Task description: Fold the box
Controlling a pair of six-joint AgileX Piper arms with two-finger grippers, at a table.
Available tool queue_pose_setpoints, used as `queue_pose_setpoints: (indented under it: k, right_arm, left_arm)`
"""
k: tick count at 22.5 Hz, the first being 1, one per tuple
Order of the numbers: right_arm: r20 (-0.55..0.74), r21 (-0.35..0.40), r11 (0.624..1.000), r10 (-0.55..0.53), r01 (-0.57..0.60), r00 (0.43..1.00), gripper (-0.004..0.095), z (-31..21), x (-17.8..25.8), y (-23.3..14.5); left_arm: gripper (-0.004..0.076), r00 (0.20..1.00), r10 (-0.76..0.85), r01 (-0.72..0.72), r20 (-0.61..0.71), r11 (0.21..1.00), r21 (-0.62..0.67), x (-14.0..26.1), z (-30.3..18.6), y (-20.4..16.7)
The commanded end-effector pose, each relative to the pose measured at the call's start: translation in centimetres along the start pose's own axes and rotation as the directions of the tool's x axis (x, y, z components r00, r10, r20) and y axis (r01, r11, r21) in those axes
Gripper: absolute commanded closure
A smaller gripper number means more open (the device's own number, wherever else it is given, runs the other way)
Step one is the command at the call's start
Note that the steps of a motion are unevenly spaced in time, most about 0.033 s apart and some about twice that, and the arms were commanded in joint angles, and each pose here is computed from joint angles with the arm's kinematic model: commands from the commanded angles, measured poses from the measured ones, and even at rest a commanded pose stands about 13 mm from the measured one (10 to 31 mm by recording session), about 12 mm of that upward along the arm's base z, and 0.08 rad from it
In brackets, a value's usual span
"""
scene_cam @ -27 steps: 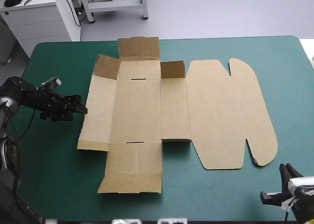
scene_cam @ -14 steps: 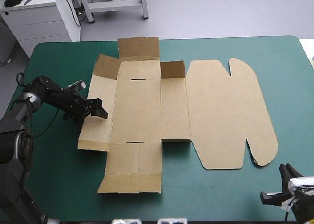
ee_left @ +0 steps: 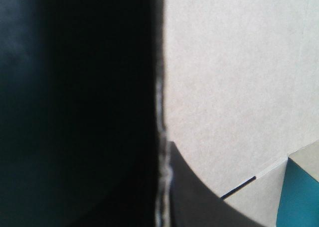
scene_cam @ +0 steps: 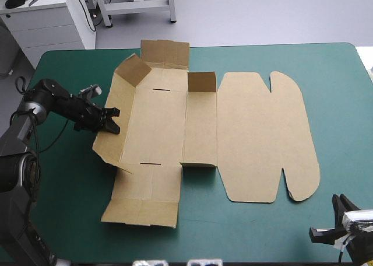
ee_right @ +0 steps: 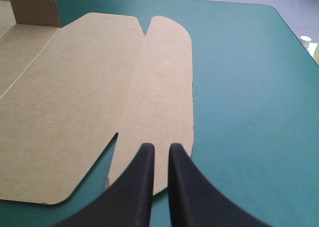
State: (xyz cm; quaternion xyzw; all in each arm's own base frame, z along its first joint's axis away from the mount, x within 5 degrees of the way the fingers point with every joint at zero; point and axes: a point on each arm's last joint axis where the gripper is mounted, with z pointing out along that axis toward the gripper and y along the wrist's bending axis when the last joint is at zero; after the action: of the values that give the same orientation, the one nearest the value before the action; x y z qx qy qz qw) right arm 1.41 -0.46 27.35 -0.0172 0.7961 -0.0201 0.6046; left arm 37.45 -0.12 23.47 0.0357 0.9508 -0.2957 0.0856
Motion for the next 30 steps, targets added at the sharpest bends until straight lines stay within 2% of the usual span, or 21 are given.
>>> queue_pose_setpoints:
  k: [1,5,8,11,12,13,14,15,16,20,25,26,30]
  right_arm:
    - [0.120,0.012,1.000,-0.005,0.004,0.993,0.0820,-1.0,-1.3,-0.1]
    - [0.120,0.012,1.000,-0.005,0.004,0.993,0.0820,-1.0,-1.3,-0.1]
    - [0.120,0.012,1.000,-0.005,0.004,0.993,0.0820,-1.0,-1.3,-0.1]
    - [0.120,0.012,1.000,-0.005,0.004,0.993,0.0820,-1.0,-1.3,-0.1]
    - [0.120,0.011,1.000,-0.004,0.003,0.993,0.0820,-1.0,-1.3,-0.1]
    - [0.120,0.011,1.000,-0.004,0.003,0.993,0.0820,-1.0,-1.3,-0.1]
    - [0.120,0.011,1.000,-0.004,0.003,0.993,0.0820,-1.0,-1.3,-0.1]
    - [0.120,0.011,1.000,-0.004,0.003,0.993,0.0820,-1.0,-1.3,-0.1]
    - [0.120,0.011,1.000,-0.004,0.003,0.993,0.0820,-1.0,-1.3,-0.1]
    - [0.120,0.011,1.000,-0.004,0.003,0.993,0.0820,-1.0,-1.3,-0.1]
    - [0.120,0.009,1.000,-0.003,0.001,0.993,0.0820,-1.0,-1.3,-0.1]
    - [0.120,0.009,1.000,-0.003,0.001,0.993,0.0820,-1.0,-1.3,-0.1]
    - [0.120,0.009,1.000,-0.003,0.001,0.993,0.0820,-1.0,-1.3,-0.1]
  left_arm:
    - [0.0732,0.989,0.134,-0.133,0.063,0.991,-0.016,-0.9,-4.4,-4.0]
    - [0.0732,0.940,0.331,-0.309,0.086,0.930,-0.198,-2.3,-6.7,-7.4]
    - [0.0732,0.857,0.510,-0.461,0.073,0.822,-0.336,-3.2,-7.9,-11.8]
    - [0.0732,0.734,0.679,-0.609,-0.003,0.657,-0.443,-3.2,-8.0,-15.6]
    - [0.0732,0.650,0.755,-0.699,-0.081,0.553,-0.453,-2.9,-7.3,-16.7]
    - [0.0732,0.609,0.784,-0.735,-0.123,0.500,-0.458,-2.7,-6.8,-17.4]
    - [0.0732,0.537,0.820,-0.784,-0.197,0.400,-0.474,-2.3,-6.0,-18.6]
    - [0.0732,0.502,0.832,-0.804,-0.238,0.347,-0.483,-2.1,-5.6,-19.2]
    - [0.0732,0.447,0.840,-0.822,-0.308,0.249,-0.513,-1.8,-5.2,-20.1]
    - [0.0732,0.351,0.830,-0.835,-0.433,0.068,-0.546,-1.3,-4.7,-21.7]
    - [0.0732,0.255,0.860,-0.835,-0.442,-0.035,-0.549,-1.1,-4.1,-23.4]
    - [0.0732,0.189,0.885,-0.828,-0.425,-0.089,-0.554,-1.0,-3.6,-24.6]
    - [0.0732,0.065,0.914,-0.785,-0.400,-0.201,-0.586,-0.6,-2.8,-27.3]
